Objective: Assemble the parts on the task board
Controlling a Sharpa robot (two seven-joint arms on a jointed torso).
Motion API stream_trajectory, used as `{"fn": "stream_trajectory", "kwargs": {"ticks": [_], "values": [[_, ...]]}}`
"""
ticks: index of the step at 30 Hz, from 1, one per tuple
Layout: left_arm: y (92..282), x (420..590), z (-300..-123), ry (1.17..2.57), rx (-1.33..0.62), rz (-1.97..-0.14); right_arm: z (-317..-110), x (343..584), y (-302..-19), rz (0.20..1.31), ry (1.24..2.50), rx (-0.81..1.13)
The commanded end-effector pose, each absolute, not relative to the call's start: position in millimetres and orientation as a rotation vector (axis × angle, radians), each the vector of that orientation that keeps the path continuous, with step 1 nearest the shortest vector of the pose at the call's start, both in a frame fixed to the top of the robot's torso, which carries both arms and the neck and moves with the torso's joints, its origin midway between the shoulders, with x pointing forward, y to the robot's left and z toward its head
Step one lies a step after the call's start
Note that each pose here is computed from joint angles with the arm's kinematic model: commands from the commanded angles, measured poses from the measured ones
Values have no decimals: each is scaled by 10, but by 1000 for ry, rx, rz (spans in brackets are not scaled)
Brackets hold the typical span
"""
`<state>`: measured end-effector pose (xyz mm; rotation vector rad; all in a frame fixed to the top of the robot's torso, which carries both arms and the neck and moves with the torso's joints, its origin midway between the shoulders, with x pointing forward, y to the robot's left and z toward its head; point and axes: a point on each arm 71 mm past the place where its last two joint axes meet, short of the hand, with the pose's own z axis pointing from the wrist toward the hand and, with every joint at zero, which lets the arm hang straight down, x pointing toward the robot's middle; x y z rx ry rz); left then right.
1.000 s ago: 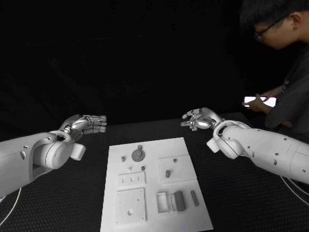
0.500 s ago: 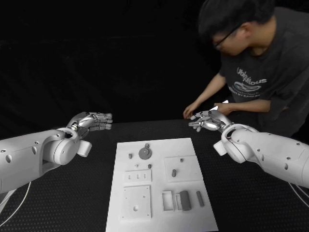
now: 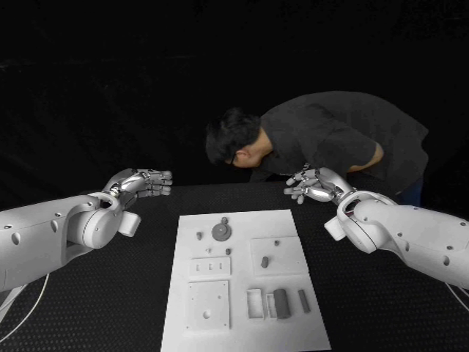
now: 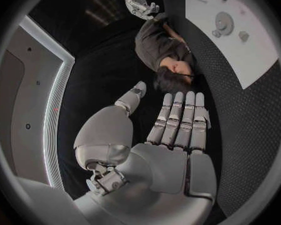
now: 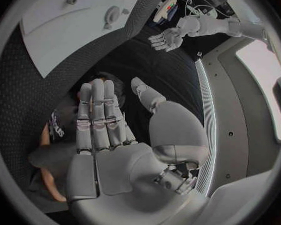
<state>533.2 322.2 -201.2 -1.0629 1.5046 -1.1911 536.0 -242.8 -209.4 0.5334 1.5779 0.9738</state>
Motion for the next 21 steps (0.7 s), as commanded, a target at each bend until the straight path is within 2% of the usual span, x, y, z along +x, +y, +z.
{"fn": "stream_trajectory", "kwargs": {"ticks": [1, 21], "values": [[3191, 5334, -1999, 1504, -1047, -1222, -2068, 5358, -2431, 959, 1554, 480], [3203, 5339, -2002, 1505, -1047, -1222, -2069, 5358, -2476, 927, 1562, 434]]}}
